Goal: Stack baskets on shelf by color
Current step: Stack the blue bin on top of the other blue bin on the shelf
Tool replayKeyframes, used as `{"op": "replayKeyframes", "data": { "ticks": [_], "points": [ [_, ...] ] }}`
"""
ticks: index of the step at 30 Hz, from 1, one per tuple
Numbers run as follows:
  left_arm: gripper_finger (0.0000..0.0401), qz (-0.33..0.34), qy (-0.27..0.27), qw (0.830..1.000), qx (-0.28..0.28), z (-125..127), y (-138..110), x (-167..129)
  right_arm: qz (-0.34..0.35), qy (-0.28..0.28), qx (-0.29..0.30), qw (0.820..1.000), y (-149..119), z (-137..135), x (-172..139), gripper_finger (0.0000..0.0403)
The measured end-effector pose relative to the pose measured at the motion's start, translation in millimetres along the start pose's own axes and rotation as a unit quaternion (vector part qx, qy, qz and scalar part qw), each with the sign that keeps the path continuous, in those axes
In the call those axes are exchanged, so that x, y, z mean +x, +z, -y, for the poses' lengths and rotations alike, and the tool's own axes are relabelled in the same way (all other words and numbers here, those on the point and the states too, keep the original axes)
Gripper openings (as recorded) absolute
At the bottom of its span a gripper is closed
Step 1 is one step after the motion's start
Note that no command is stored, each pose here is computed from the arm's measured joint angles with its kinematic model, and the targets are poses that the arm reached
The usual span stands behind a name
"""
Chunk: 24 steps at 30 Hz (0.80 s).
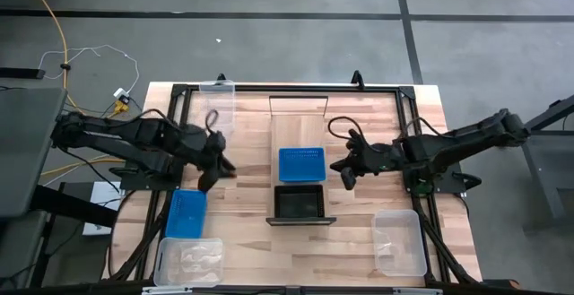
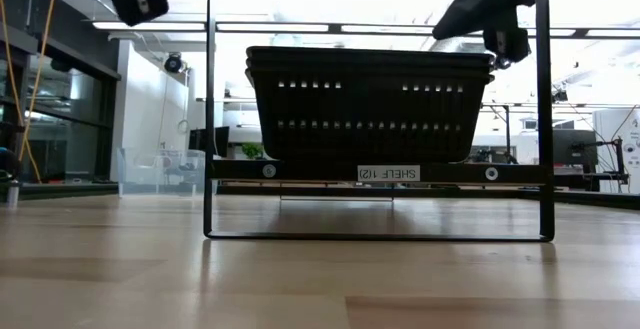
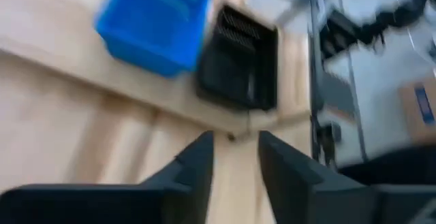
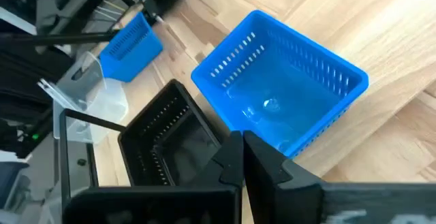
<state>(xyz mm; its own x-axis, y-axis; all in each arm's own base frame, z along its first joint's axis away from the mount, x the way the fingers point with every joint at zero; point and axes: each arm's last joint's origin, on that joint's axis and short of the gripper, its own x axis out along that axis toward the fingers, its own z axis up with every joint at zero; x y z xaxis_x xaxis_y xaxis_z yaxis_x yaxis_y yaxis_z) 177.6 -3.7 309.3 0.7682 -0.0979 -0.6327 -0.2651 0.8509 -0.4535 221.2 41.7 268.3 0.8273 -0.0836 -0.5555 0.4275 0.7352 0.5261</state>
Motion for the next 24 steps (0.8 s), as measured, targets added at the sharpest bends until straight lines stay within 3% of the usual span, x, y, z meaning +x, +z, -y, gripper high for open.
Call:
{"op": "replayKeyframes", "data": {
  "ticks": [3,6,12,16,24],
  "points": [
    [0.0160,-0.085,0.003,0.996,0.006,5,-13,15,0.006,0.003,-0.003,1.000,0,0,1,0.0000],
    [0.0205,-0.189,0.043,0.981,0.028,6,-31,29,0.009,0.004,-0.005,1.000,1,0,4,0.0000],
    [0.0243,-0.370,0.155,0.911,0.091,3,-65,44,0.006,0.004,-0.010,1.000,1,0,6,0.0000],
    [0.0240,-0.420,0.230,0.871,0.112,0,-77,49,0.007,0.003,-0.010,1.000,1,0,6,0.0000],
    [0.0239,-0.462,0.218,0.854,0.104,-12,-101,67,0.016,0.002,-0.012,1.000,2,0,6,0.0000]
  ]
}}
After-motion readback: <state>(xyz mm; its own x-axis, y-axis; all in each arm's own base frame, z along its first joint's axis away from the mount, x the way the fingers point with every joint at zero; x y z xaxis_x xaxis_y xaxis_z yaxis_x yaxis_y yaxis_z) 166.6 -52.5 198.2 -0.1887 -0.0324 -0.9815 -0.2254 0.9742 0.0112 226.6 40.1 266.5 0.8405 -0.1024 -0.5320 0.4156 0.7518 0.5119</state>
